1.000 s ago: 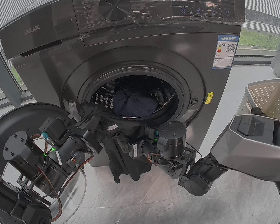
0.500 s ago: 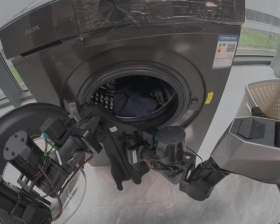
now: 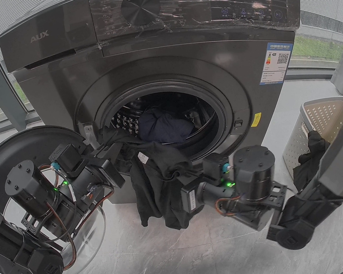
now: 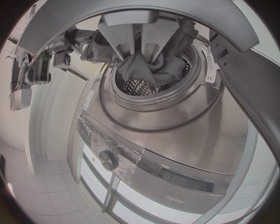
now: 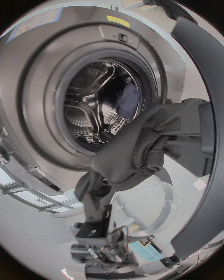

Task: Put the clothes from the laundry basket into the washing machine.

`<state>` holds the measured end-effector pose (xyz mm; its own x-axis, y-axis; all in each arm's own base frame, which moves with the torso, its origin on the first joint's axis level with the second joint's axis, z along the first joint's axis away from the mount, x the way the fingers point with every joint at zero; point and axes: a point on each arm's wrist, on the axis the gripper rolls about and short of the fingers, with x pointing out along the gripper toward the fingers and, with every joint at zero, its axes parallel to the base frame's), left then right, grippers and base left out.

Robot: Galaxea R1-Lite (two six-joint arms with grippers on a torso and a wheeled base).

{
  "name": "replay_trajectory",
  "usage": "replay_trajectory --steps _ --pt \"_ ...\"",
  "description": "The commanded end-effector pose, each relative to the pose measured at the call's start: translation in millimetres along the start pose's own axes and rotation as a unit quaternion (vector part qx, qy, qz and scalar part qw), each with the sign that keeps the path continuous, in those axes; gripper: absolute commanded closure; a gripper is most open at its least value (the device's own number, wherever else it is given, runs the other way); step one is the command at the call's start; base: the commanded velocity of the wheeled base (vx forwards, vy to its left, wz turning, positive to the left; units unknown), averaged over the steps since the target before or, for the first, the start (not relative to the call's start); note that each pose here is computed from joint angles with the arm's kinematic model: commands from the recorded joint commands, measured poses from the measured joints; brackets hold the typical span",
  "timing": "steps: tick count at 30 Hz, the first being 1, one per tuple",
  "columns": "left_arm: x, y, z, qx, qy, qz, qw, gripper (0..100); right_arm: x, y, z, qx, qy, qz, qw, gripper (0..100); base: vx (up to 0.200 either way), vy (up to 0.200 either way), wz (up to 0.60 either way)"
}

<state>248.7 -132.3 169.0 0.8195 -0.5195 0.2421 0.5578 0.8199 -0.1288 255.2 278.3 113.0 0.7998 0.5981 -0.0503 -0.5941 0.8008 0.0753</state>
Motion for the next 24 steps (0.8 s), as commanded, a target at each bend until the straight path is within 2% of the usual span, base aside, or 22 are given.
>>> replay_trajectory --steps 1,4,8,11,13,17,19,24 --pt "-1.6 5.8 4.3 0.003 -0.006 0.008 0.9999 100 -43.2 -28.9 42.1 -0.007 -0.037 0.001 0.9993 100 0.000 0.000 0.00" --pt "-3.8 10.0 11.1 0.007 -0.017 0.013 0.9998 100 -54.9 -39.9 45.6 -0.014 -0.035 0.019 0.9991 100 0.000 0.000 0.00" --pt "-7.9 10.1 19.4 0.008 -0.028 0.005 0.9996 100 -63.0 -46.7 44.7 -0.013 -0.033 0.032 0.9989 100 0.000 0.000 0.00" --pt "-13.1 7.7 26.4 0.009 -0.037 -0.002 0.9993 100 -68.4 -52.7 42.8 -0.015 -0.055 0.029 0.9980 100 0.000 0.000 0.00" --pt "-15.1 6.3 32.8 0.011 -0.048 -0.003 0.9988 100 -70.5 -50.5 43.8 -0.014 -0.074 0.040 0.9963 100 0.000 0.000 0.00" --pt "-21.3 4.3 40.0 0.012 -0.058 -0.005 0.9982 100 -70.8 -49.9 49.0 -0.009 -0.115 0.038 0.9926 100 0.000 0.000 0.00" --pt "-26.2 2.1 40.3 0.011 -0.056 -0.008 0.9983 100 -68.0 -51.2 48.2 -0.008 -0.124 0.036 0.9916 100 0.000 0.000 0.00" --pt "-30.2 0.3 40.8 0.010 -0.054 -0.010 0.9984 100 -67.6 -48.9 46.8 0.014 -0.128 0.025 0.9913 100 0.000 0.000 0.00"
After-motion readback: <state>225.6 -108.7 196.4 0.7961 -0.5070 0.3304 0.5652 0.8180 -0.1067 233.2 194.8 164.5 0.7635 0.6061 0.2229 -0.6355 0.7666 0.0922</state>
